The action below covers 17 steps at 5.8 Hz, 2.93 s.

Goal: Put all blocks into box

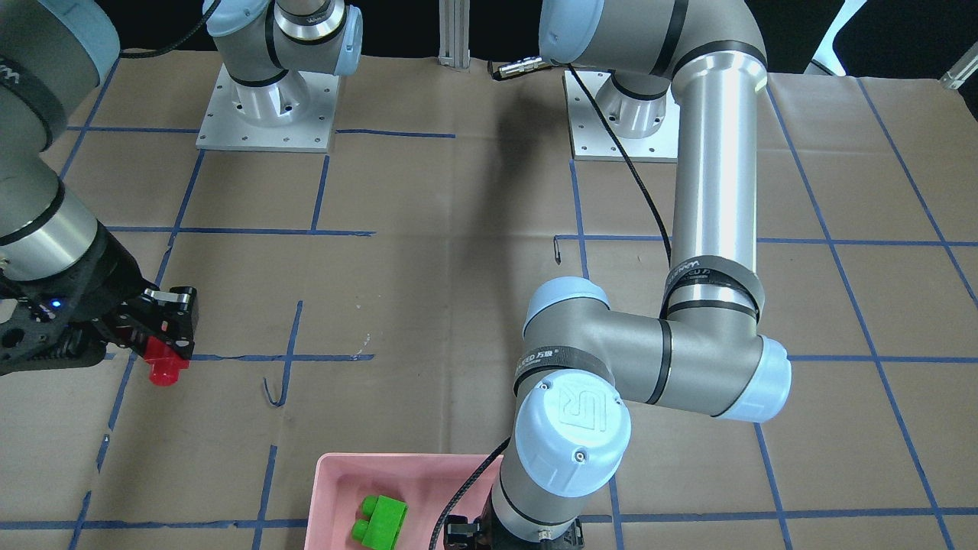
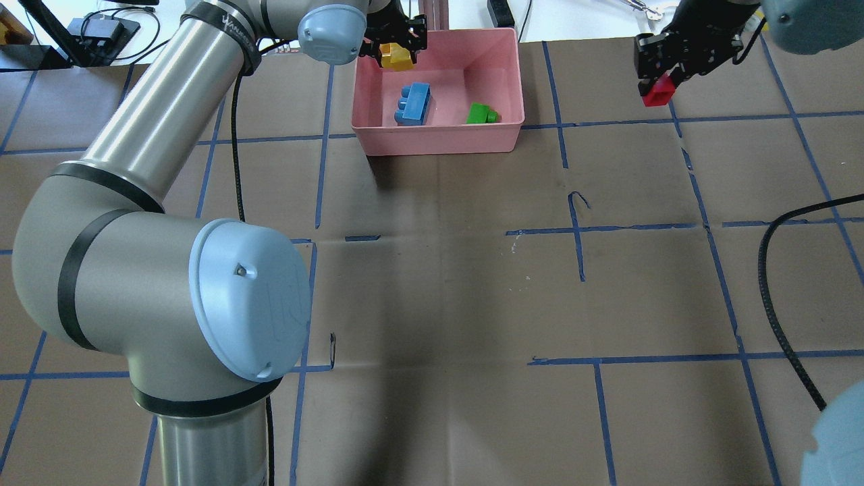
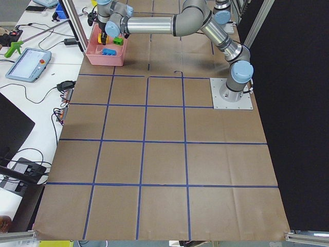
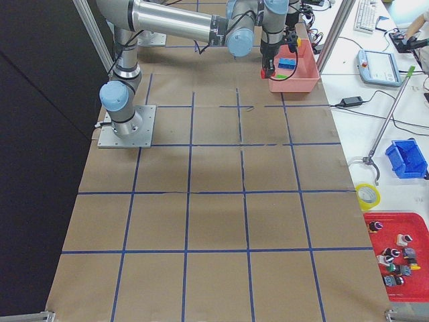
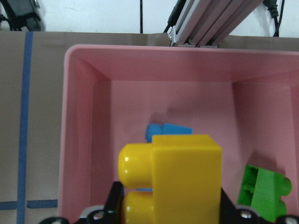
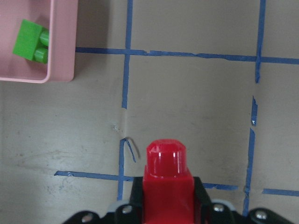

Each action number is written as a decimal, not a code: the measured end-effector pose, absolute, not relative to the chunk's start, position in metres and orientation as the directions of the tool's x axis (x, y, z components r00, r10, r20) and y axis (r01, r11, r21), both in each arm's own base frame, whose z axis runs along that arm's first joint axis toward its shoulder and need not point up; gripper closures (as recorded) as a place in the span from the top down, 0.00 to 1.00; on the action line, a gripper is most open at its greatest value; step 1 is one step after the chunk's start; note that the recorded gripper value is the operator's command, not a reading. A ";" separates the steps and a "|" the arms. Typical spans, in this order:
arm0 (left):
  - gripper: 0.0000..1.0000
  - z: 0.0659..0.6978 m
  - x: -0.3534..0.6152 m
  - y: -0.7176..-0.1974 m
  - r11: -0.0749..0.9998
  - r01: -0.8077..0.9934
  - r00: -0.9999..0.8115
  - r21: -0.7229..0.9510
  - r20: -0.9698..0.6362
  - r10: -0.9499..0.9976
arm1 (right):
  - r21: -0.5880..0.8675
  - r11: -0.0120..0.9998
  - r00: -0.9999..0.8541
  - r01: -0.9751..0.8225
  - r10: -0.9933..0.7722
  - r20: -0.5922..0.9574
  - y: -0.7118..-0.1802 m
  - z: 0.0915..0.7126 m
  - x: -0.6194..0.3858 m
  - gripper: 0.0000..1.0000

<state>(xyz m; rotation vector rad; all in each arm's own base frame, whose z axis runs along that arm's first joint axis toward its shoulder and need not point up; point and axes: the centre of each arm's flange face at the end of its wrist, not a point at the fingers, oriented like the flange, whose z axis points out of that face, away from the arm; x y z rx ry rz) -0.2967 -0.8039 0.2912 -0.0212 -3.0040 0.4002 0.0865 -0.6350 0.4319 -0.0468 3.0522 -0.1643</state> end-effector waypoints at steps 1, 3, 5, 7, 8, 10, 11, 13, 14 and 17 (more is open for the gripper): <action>1.00 0.293 -0.298 -0.804 0.962 -0.021 -0.994 -0.272 0.113 0.011 | -0.108 0.994 -0.994 -0.010 -0.021 -0.106 -0.646 0.428 0.115 0.08; 0.99 0.333 -0.283 -0.797 0.959 -0.034 -0.996 -0.282 0.092 -0.008 | -0.102 0.995 -0.989 0.003 -0.012 -0.148 -0.665 0.417 0.162 0.08; 0.99 0.418 -0.207 -0.768 0.979 -0.037 -0.998 -0.200 0.050 -0.028 | -0.119 0.992 -0.981 0.037 0.013 -0.194 -0.693 0.417 0.211 0.10; 0.98 0.450 -0.168 -0.701 0.995 -0.065 -0.998 -0.078 0.020 -0.063 | -0.133 0.990 -0.970 0.047 0.013 -0.244 -0.732 0.401 0.283 0.10; 0.98 0.445 -0.157 -0.657 0.997 -0.073 -0.997 -0.025 -0.037 -0.074 | -0.141 0.989 -0.963 0.040 0.000 -0.271 -0.750 0.379 0.316 0.36; 0.97 0.435 -0.151 -0.579 0.995 -0.072 -0.992 0.073 -0.107 -0.064 | -0.163 0.986 -0.957 0.015 -0.033 -0.288 -0.769 0.342 0.356 1.00; 0.94 0.440 -0.156 -0.555 0.992 -0.069 -0.993 0.106 -0.103 -0.058 | -0.166 0.986 -0.957 0.008 -0.041 -0.288 -0.771 0.335 0.361 1.00; 0.92 0.471 -0.166 -0.527 0.997 -0.042 -0.999 0.069 -0.029 -0.040 | -0.169 0.986 -0.958 0.001 -0.047 -0.283 -0.771 0.338 0.361 1.00; 0.92 0.482 -0.165 -0.523 0.999 -0.019 -1.000 0.031 -0.009 -0.018 | -0.179 0.984 -0.960 -0.019 -0.068 -0.272 -0.769 0.348 0.357 1.00; 0.92 0.497 -0.143 -0.516 0.999 -0.007 -1.000 -0.033 -0.005 -0.008 | -0.094 0.983 -0.966 -0.157 -0.173 -0.194 -0.751 0.416 0.257 1.00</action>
